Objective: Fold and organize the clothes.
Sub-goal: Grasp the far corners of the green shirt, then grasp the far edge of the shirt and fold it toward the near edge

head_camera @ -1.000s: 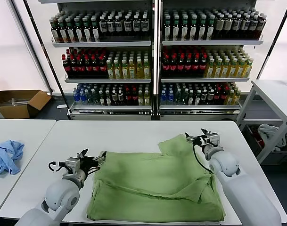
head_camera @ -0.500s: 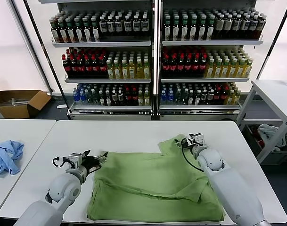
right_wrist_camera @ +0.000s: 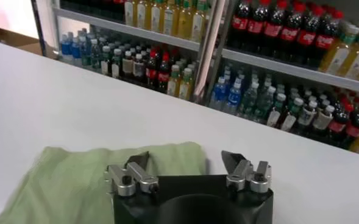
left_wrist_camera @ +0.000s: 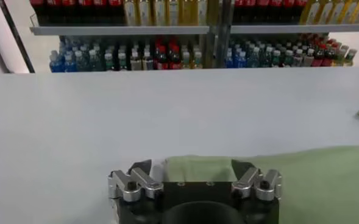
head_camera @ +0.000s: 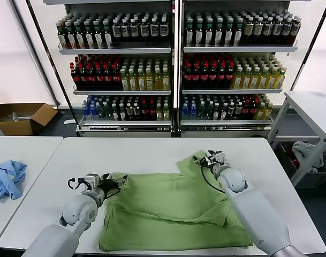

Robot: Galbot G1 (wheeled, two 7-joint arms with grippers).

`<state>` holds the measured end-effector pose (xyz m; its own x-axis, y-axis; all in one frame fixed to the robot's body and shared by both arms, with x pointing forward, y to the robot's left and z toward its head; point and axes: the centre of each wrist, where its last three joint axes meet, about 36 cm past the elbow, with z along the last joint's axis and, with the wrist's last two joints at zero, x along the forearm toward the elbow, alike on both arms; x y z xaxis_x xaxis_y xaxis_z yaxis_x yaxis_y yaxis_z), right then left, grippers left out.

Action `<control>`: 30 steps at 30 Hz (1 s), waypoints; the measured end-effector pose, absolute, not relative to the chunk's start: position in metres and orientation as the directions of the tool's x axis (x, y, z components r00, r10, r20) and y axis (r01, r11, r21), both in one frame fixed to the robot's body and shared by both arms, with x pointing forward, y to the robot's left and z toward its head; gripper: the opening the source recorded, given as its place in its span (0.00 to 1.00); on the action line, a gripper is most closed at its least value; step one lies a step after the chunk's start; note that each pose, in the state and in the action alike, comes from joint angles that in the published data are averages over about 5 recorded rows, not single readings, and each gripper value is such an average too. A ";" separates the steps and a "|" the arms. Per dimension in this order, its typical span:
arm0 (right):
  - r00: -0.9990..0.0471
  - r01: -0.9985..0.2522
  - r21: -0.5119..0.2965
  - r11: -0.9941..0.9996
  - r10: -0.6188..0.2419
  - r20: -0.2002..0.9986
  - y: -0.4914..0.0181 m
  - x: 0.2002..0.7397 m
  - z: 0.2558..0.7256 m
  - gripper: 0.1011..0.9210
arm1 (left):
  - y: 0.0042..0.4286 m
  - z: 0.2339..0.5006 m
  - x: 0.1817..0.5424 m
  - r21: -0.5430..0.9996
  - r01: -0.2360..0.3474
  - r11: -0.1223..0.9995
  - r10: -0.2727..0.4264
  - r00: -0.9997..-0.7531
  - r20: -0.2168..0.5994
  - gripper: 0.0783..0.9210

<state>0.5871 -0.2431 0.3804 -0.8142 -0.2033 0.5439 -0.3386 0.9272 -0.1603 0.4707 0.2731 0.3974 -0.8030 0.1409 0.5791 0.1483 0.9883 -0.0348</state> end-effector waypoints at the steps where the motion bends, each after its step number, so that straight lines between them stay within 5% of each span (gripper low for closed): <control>1: -0.813 -0.341 -0.160 0.926 -0.205 0.546 -0.243 0.586 0.379 0.63 | 0.273 0.396 0.471 -0.036 0.149 0.988 0.142 -0.802 0.581 0.69; 18: -0.809 -0.352 -0.159 0.922 -0.214 0.547 -0.257 0.559 0.372 0.05 | 0.265 0.391 0.462 -0.037 0.207 0.978 0.191 -0.801 0.568 0.10; 22: -0.821 -0.342 -0.150 0.928 -0.217 0.529 -0.259 0.552 0.376 0.01 | 0.265 0.394 0.458 -0.037 0.214 0.976 0.199 -0.811 0.551 0.01; 30: -0.860 -0.322 -0.130 0.938 -0.233 0.454 -0.261 0.538 0.405 0.01 | 0.268 0.412 0.448 -0.024 0.216 0.976 0.201 -0.857 0.474 0.01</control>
